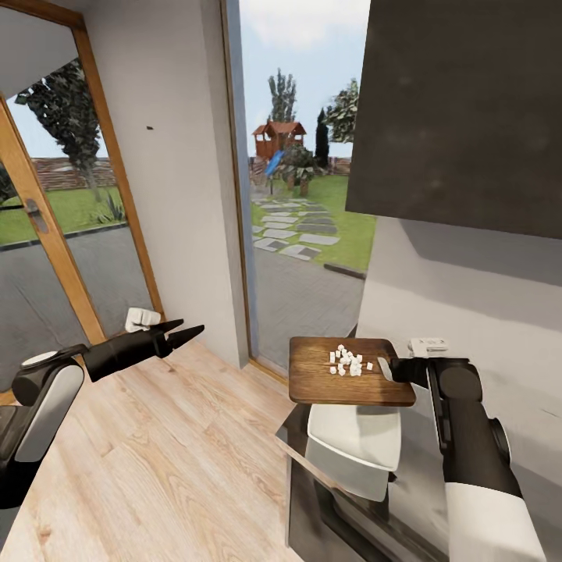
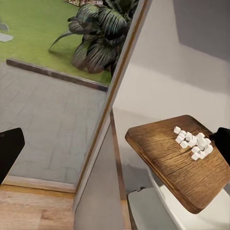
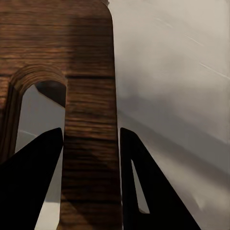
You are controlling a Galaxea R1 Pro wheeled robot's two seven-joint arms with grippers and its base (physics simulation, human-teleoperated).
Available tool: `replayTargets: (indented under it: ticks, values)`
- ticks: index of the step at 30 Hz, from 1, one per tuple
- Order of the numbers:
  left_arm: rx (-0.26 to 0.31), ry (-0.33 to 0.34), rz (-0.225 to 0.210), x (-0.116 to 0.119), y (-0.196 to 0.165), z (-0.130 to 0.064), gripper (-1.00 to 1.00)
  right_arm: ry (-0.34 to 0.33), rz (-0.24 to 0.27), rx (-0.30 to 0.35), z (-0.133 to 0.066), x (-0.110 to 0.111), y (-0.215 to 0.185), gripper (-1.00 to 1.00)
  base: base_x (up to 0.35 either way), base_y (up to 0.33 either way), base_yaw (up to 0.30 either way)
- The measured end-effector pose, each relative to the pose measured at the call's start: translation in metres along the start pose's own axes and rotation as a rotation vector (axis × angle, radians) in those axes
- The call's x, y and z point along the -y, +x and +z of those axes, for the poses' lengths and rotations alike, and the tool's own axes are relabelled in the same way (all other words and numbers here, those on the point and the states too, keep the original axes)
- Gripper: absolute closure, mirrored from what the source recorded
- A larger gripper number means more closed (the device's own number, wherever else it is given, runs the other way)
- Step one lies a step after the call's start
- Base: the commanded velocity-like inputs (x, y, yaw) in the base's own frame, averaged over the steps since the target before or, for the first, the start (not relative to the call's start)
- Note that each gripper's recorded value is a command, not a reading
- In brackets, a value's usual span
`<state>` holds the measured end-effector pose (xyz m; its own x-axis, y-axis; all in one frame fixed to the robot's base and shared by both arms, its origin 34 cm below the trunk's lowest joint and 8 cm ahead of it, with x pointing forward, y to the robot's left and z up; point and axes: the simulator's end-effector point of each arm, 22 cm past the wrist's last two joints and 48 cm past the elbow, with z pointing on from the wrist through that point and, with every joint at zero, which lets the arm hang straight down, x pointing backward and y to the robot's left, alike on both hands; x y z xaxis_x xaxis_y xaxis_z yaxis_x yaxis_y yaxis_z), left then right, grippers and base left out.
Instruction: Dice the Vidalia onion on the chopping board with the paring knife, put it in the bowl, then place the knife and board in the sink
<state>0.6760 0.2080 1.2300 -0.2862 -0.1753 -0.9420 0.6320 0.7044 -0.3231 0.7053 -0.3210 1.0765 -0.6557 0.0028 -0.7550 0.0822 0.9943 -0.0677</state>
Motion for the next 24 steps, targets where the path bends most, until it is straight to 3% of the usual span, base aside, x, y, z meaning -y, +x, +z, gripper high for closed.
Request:
replayTargets:
  ticks: [21, 24]
  values:
    - [0.001, -0.001, 0.000, -0.0005, 0.0002, 0.0001, -1.00, -0.001, 0.000, 0.000, 0.0000, -0.0003, 0.0000, 1.00, 0.000, 0.000, 0.000]
    - [0.001, -0.002, 0.000, -0.0008, 0.0002, 0.0002, -1.00, -0.001, -0.009, 0.024, -0.0001, -0.0003, -0.0054, 1.00, -0.036, -0.032, 0.000]
